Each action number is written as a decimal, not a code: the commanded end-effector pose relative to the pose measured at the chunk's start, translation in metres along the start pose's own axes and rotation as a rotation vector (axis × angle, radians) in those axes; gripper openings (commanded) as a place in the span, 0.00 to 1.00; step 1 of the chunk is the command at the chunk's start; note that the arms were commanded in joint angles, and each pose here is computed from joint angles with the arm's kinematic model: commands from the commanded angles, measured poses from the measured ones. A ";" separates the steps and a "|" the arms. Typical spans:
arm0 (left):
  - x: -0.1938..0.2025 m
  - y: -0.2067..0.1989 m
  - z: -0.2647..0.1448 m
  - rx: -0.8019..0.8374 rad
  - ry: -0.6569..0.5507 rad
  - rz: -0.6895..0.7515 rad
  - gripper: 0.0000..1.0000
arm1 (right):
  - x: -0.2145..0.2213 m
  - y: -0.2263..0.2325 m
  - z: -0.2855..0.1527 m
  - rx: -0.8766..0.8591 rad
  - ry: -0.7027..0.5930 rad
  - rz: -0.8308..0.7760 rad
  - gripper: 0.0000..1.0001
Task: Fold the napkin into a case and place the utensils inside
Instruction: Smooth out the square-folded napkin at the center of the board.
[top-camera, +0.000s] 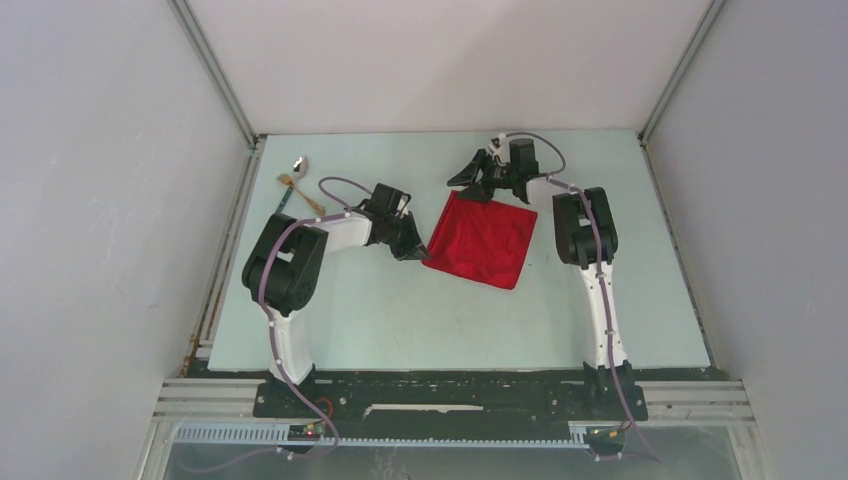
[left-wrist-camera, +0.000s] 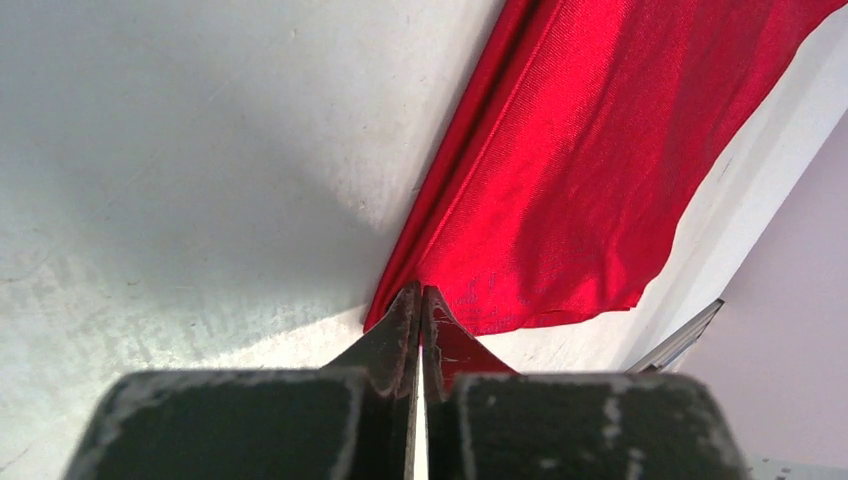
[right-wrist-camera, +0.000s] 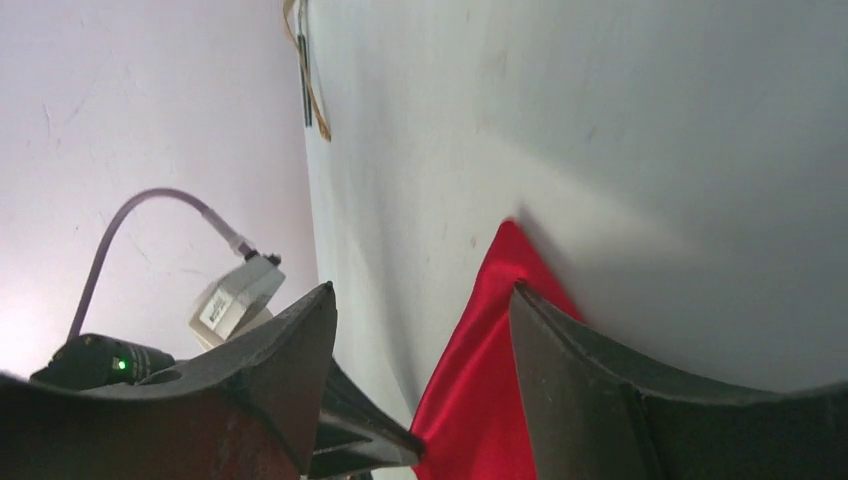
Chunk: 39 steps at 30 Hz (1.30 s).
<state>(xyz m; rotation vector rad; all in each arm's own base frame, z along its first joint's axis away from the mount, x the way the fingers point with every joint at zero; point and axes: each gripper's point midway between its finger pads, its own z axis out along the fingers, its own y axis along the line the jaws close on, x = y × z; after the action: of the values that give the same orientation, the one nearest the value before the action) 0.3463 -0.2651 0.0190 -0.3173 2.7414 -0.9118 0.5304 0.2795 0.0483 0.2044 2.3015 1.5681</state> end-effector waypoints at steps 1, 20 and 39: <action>0.004 0.011 -0.004 -0.066 0.022 0.033 0.04 | -0.023 -0.007 -0.008 -0.002 0.045 -0.052 0.72; -0.006 -0.049 -0.018 0.115 0.044 0.020 0.18 | 0.022 0.029 -0.146 0.032 0.012 -0.044 0.75; -0.003 0.018 0.002 -0.097 0.008 0.021 0.19 | -0.053 -0.056 -0.205 0.376 -0.156 0.005 0.73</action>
<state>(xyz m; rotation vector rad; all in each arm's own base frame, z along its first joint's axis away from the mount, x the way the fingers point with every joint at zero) 0.3464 -0.2690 0.0161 -0.3243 2.7833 -0.9184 0.4929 0.0929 0.0459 0.4465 2.4458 1.2891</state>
